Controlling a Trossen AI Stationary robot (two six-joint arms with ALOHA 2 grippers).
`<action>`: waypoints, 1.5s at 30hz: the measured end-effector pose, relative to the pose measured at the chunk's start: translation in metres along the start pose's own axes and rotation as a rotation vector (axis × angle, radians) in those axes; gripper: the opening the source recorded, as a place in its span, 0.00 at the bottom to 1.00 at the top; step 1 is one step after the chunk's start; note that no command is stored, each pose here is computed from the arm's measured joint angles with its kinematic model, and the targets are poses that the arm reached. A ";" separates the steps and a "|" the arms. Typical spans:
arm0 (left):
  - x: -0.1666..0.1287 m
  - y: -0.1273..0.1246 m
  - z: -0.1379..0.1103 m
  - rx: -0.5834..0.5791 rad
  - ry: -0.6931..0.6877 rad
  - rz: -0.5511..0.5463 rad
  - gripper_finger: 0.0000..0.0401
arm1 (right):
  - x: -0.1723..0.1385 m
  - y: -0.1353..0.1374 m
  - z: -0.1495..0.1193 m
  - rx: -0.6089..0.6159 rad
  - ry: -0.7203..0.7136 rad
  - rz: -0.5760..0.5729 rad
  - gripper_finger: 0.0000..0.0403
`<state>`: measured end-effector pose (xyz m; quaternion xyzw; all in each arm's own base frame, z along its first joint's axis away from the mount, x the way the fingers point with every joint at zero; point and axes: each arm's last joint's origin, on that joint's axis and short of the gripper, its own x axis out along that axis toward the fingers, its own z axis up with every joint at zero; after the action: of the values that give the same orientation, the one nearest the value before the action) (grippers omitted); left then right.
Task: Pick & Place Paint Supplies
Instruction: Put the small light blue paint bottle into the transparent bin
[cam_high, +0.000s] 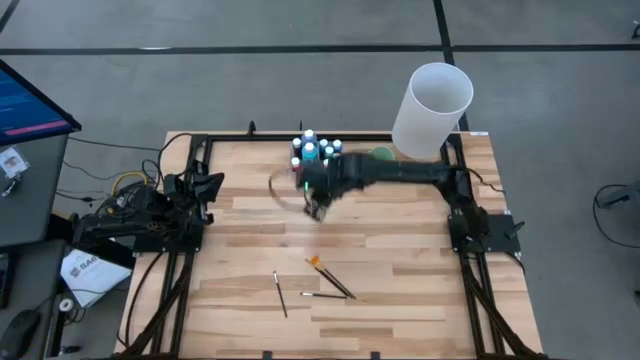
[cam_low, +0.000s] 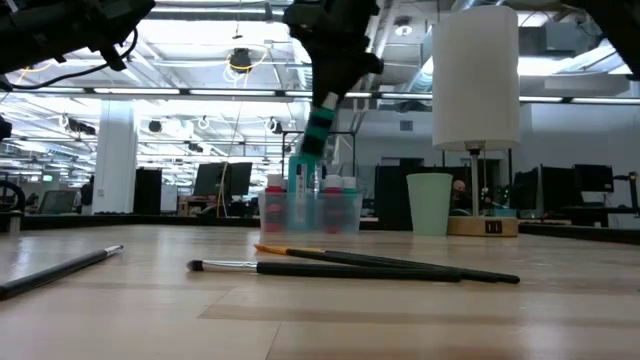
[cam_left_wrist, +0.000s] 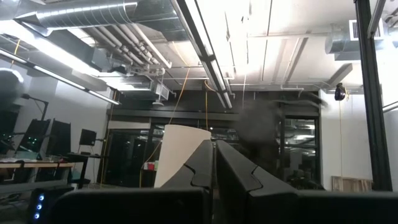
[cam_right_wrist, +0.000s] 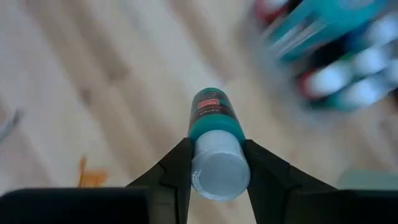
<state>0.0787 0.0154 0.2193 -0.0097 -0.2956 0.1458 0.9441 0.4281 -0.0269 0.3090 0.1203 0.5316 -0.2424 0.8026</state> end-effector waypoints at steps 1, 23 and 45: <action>0.000 0.000 0.000 0.000 0.000 0.000 0.00 | -0.001 -0.011 0.007 0.024 -0.022 -0.008 0.27; 0.000 0.000 0.000 0.000 0.000 0.000 0.00 | 0.022 -0.071 0.033 0.224 -0.061 -0.034 0.27; 0.000 0.000 0.000 0.000 0.000 -0.001 0.00 | 0.067 -0.076 0.037 0.237 -0.022 -0.077 0.28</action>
<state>0.0787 0.0154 0.2193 -0.0097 -0.2957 0.1455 0.9441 0.4393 -0.1263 0.2673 0.1915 0.4946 -0.3354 0.7786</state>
